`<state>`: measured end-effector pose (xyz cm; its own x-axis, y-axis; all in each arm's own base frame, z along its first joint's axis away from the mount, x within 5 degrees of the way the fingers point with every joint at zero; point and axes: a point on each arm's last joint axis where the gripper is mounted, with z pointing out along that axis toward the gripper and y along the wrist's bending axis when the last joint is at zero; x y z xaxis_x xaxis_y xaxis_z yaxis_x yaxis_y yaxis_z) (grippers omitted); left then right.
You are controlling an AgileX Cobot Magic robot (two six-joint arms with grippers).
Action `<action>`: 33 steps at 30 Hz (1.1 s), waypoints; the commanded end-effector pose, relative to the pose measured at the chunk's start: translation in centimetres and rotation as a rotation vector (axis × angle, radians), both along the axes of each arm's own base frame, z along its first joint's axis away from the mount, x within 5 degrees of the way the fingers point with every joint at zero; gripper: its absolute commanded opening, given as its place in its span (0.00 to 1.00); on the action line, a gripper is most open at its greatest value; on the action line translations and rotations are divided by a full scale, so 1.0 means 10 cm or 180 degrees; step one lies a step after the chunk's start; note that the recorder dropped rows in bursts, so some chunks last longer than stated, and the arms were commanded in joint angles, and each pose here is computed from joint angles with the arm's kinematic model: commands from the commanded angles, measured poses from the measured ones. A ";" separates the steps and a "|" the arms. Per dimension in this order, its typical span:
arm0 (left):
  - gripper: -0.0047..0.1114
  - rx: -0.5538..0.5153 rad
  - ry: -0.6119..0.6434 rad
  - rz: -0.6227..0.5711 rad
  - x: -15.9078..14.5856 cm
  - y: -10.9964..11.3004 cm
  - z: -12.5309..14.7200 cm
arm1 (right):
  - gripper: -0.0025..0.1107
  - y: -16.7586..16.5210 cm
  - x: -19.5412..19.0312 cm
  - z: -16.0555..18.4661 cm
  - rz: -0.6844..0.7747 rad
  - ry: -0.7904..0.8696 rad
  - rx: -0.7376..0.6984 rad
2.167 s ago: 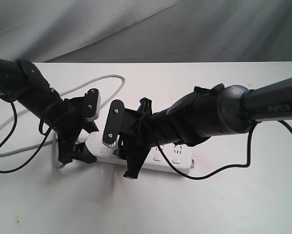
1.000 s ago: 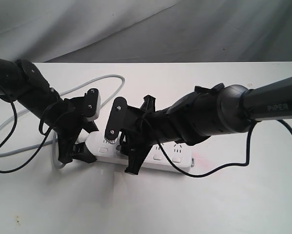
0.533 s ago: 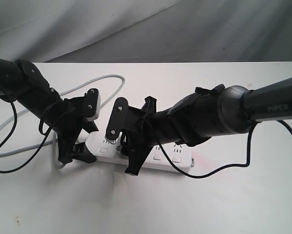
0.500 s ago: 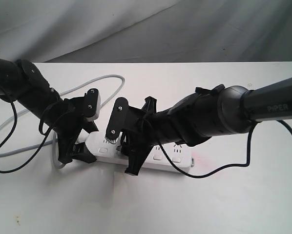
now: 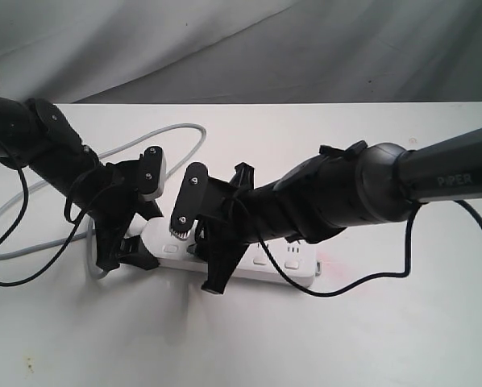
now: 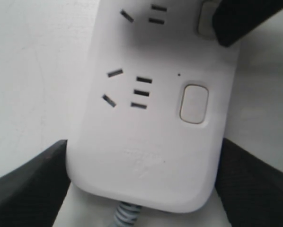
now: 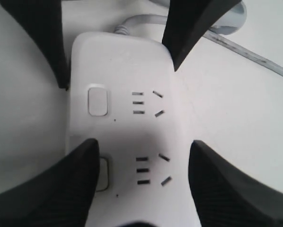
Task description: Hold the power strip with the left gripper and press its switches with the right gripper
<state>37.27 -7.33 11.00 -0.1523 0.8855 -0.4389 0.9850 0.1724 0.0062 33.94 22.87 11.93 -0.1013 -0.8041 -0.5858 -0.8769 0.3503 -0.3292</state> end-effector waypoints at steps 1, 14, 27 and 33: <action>0.67 -0.0010 0.0006 0.0008 0.01 -0.02 0.00 | 0.50 -0.07 -0.03 0.21 0.0032 -0.0231 -0.0068; 0.67 -0.0011 0.0009 0.0014 0.01 -0.02 0.00 | 0.50 -0.37 -0.05 0.52 -0.0226 -0.0446 -0.0057; 0.67 0.0007 -0.0035 0.0030 0.02 -0.02 -0.01 | 0.50 -0.33 -0.08 0.23 -0.0160 -0.0107 -0.0037; 0.67 0.0005 -0.0031 0.0037 0.02 -0.02 -0.01 | 0.50 -0.33 -0.08 0.14 -0.0166 -0.0052 -0.0078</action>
